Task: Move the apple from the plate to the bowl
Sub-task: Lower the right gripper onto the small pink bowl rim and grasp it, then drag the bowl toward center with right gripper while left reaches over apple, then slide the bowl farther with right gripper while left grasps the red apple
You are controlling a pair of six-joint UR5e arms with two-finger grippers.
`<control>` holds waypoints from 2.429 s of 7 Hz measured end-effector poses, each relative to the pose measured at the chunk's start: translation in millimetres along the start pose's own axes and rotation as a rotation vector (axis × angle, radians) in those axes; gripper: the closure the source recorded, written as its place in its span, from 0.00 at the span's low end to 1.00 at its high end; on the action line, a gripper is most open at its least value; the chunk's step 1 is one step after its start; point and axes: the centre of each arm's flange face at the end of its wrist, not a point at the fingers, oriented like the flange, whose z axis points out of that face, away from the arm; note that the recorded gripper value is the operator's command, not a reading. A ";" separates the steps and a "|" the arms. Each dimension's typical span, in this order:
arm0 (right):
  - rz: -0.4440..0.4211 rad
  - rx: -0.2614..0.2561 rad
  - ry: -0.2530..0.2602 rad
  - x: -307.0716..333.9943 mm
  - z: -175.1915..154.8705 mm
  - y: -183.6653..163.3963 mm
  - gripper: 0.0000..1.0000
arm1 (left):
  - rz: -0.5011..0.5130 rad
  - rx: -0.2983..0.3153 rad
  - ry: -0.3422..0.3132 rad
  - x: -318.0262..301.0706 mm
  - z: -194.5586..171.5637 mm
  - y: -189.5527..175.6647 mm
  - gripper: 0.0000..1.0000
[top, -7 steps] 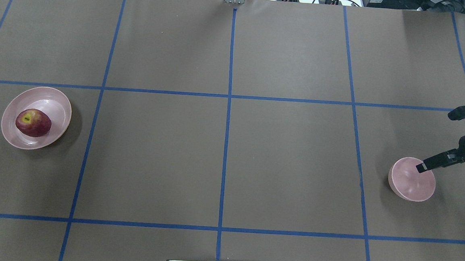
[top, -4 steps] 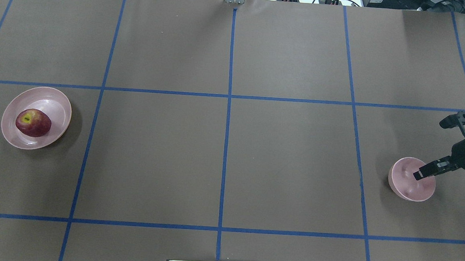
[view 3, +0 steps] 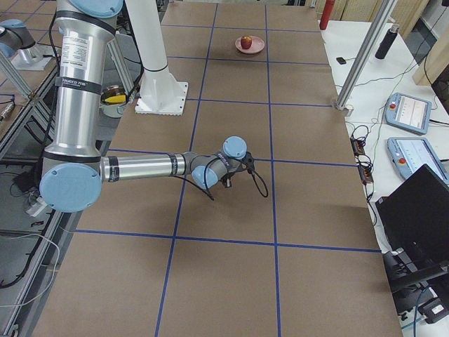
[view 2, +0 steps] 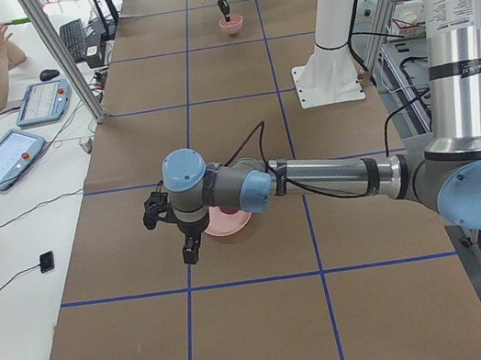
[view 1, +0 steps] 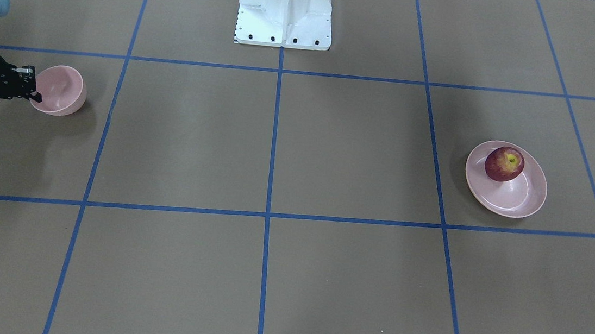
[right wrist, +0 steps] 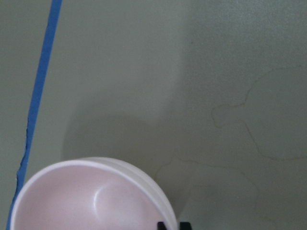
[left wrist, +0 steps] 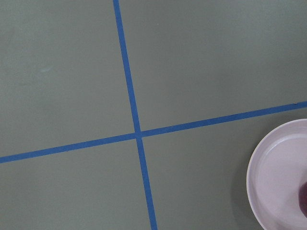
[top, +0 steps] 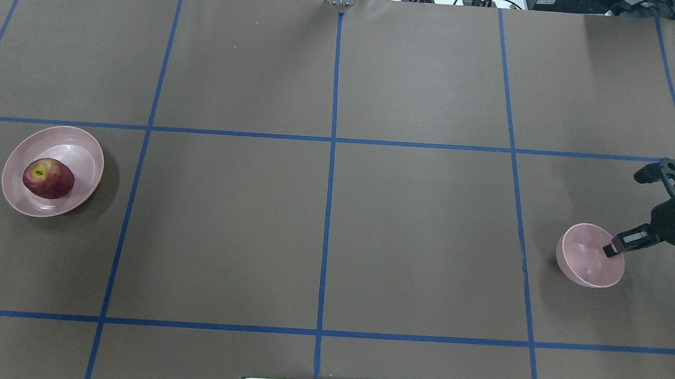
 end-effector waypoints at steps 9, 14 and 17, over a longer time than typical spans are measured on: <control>0.363 0.112 -0.103 -141.9 -111.9 -156.2 1.00 | -0.277 -0.116 0.029 195.9 110.9 -10.7 0.01; 0.382 0.128 -0.086 -185.0 -107.5 -180.7 1.00 | -0.251 -0.144 -0.004 223.5 145.5 10.1 0.02; 0.386 0.132 -0.079 -203.3 -99.4 -200.6 1.00 | -0.238 -0.178 -0.015 226.1 162.8 19.3 0.02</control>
